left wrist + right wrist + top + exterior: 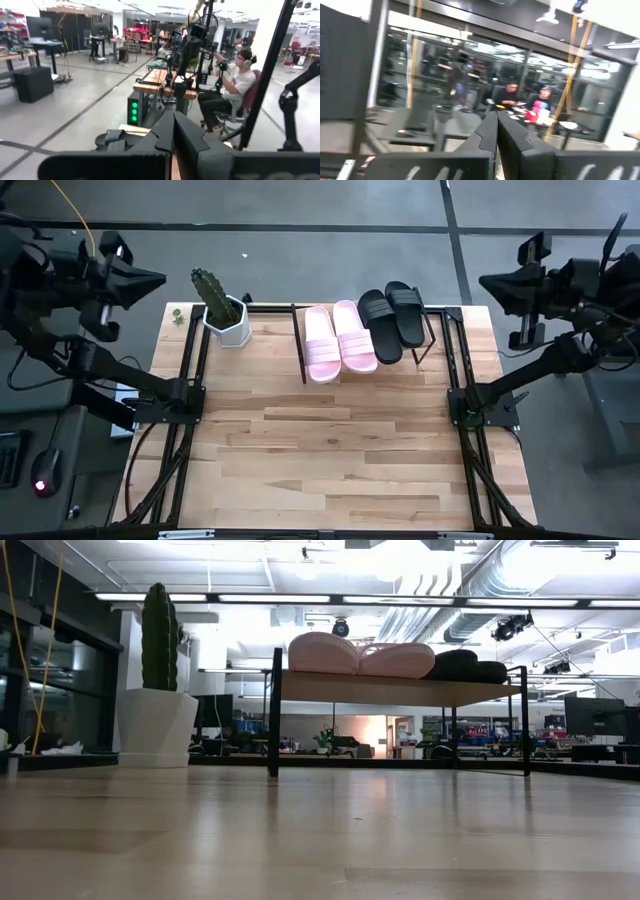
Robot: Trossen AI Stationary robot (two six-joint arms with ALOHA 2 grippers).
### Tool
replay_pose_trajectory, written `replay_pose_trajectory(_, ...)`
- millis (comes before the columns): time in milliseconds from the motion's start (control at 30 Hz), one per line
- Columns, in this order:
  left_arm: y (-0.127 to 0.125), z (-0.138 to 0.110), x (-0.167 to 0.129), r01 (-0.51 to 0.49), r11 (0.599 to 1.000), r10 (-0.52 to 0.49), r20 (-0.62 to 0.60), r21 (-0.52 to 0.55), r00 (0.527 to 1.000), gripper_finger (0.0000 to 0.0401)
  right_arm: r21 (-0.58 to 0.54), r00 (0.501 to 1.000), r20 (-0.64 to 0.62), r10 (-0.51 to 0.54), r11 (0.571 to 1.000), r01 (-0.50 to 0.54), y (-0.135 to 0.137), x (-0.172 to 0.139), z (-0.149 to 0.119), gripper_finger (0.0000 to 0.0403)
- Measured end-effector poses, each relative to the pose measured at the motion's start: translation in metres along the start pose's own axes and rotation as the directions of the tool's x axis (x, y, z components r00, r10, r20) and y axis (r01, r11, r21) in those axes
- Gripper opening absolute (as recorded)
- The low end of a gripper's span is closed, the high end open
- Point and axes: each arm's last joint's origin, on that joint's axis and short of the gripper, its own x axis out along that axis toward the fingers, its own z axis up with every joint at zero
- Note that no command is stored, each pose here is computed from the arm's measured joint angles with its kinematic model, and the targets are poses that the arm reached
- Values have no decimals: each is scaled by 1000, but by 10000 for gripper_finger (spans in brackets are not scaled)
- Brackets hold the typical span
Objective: Pick and place slides into the shelf
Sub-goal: Return to Home Position
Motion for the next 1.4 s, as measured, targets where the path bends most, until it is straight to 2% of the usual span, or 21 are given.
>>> replay_pose_trajectory(233,-3,0,36,-11,996,15,-46,91,999,0,-54,1000,-5,-16,998,15,-1,0,0,0)
replay_pose_trajectory(333,-2,2,48,-79,990,83,-29,117,996,0,-66,999,5,-45,997,45,-5,-3,4,0)
replay_pose_trajectory(433,-1,5,56,-140,981,141,7,138,990,0,-61,999,46,-14,998,16,-10,-10,12,0)
replay_pose_trajectory(567,-2,12,58,-134,982,125,73,131,989,0,-50,999,54,0,999,2,-14,-15,18,0)
replay_pose_trajectory(667,-3,11,60,-123,982,115,64,144,991,0,-54,1000,10,-4,999,5,-13,-12,17,0)
replay_pose_trajectory(733,-1,9,63,-158,976,154,39,150,987,0,-61,1000,-9,-12,998,11,-12,-5,16,0)
replay_pose_trajectory(867,8,5,74,-230,961,233,-2,154,972,0,-74,999,-26,-23,997,21,-11,5,15,0)
replay_pose_trajectory(1067,28,2,92,-231,964,239,-49,134,970,0,-81,997,-40,-62,995,59,-16,14,15,0)
replay_pose_trajectory(1300,47,2,95,-212,971,219,-61,109,974,0,-70,996,-62,-59,996,54,-24,16,13,0)
replay_pose_trajectory(1400,52,3,93,-207,974,213,-61,89,975,0,-76,998,-67,-24,997,18,-26,17,11,0)
